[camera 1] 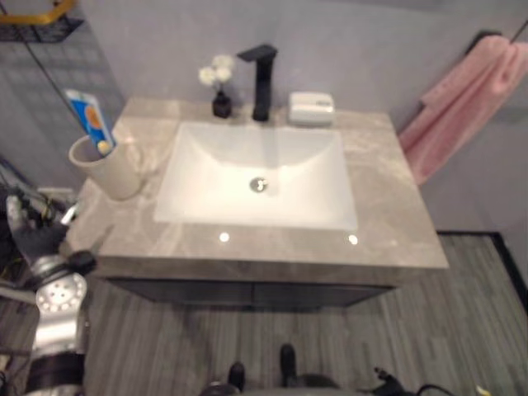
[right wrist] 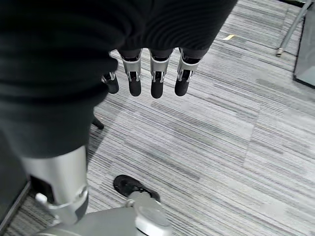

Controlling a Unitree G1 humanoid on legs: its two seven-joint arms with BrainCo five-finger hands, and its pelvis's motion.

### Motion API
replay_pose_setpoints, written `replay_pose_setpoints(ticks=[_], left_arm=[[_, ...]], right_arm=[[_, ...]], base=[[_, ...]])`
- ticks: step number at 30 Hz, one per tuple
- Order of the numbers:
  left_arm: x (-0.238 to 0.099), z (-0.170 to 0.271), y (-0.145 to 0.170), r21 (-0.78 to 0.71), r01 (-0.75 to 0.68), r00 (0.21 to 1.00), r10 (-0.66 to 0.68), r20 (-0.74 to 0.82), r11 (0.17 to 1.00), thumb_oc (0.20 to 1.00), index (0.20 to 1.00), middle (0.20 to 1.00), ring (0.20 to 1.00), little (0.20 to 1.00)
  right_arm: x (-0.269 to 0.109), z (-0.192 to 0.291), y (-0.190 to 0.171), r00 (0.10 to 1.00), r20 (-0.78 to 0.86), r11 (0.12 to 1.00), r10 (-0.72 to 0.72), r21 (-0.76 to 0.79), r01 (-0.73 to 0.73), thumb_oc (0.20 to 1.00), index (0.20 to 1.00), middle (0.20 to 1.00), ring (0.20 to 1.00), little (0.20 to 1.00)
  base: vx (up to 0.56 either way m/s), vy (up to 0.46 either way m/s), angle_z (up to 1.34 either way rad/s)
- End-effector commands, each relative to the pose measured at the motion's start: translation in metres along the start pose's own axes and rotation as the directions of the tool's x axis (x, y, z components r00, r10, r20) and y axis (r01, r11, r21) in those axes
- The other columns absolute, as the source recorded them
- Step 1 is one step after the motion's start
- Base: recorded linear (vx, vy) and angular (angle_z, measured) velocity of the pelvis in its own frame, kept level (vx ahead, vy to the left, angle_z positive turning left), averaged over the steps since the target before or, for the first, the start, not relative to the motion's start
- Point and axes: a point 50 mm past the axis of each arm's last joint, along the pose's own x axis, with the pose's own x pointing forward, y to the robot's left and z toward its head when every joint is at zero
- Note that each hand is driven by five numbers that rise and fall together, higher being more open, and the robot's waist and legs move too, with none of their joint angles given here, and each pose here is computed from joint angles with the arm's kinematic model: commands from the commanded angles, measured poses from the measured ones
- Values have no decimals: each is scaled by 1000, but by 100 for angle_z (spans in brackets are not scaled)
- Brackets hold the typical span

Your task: Put brush and paste in cup on sink, flatten towel.

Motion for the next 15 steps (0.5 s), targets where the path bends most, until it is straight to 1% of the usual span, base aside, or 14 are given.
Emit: replay_pose_setpoints(ticks=[1, 3, 7, 15], left_arm=[[29, 30, 20, -4, -86, 989, 86, 123, 996, 1000, 1000, 1000, 1000, 1000], [34, 35, 26, 0, -112, 984, 110, 140, 994, 1000, 1000, 1000, 1000, 1000], [43, 43, 35, 5, -151, 975, 148, 164, 989, 1000, 1000, 1000, 1000, 1000], [61, 67, 42, 30, -169, 960, 158, 229, 985, 1000, 1000, 1000, 1000, 1000]], right_arm=[[0, -4, -21, 998, -8, 998, -56, -18, 56, 1000, 1000, 1000, 1000, 1000], [0, -5, -22, 998, -11, 998, -57, -14, 57, 1000, 1000, 1000, 1000, 1000], [-1, -10, -25, 996, -30, 990, -85, 108, 87, 1000, 1000, 1000, 1000, 1000], [-3, -18, -17, 997, -51, 992, -52, 116, 57, 1000, 1000, 1000, 1000, 1000]], base=[[0, 0, 0], [0, 0, 0], [0, 0, 0], [6, 6, -4]])
